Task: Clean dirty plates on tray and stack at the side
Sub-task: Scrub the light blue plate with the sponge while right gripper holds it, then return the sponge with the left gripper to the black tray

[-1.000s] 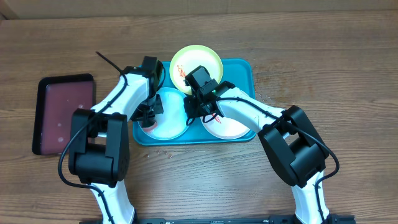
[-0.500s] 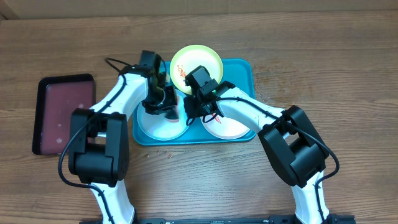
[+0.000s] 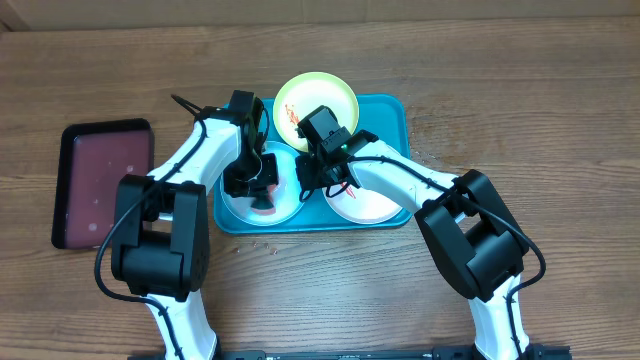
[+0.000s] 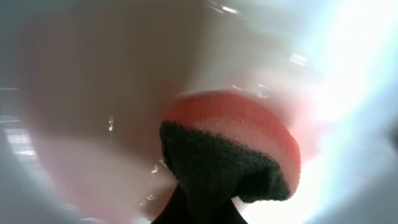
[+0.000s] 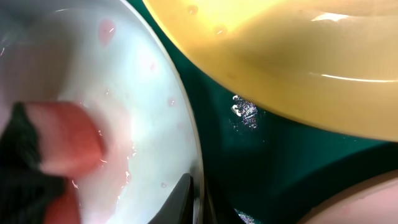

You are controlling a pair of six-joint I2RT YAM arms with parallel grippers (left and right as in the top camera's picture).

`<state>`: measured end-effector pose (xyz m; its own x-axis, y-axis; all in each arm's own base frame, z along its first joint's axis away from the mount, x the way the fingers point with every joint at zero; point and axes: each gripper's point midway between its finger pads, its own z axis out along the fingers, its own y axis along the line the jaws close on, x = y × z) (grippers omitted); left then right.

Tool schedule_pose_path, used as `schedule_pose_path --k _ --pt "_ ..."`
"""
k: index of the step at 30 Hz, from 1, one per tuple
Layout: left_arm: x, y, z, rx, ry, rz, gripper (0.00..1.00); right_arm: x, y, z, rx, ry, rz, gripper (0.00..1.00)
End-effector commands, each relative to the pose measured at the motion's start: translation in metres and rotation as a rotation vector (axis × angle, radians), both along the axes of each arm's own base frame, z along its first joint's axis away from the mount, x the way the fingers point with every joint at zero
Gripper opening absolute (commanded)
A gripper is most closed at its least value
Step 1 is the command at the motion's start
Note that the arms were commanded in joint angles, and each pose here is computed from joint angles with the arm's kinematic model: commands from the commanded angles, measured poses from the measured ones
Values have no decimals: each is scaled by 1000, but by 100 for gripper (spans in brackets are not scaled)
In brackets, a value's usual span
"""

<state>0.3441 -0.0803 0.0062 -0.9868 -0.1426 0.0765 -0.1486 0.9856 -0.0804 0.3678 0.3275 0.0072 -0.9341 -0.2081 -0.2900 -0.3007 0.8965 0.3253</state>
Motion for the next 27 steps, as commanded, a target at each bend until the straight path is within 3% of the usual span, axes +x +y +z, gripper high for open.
schedule_pose_path --k 1,8,16,21,27 --pt "12 63 0 363 -62 47 4 -5 -5 -10 -30 20 12 4" --pt "25 79 38 396 -95 178 4 1 0 15 -35 8 37 4" --pt "66 100 130 166 -326 366 4 22 2 66 -70 -97 69 4" --pt "53 141 162 46 -370 510 4 44 -8 108 -188 -233 54 4" --pt "16 210 153 96 -285 641 4 72 -19 178 -364 -474 35 4"
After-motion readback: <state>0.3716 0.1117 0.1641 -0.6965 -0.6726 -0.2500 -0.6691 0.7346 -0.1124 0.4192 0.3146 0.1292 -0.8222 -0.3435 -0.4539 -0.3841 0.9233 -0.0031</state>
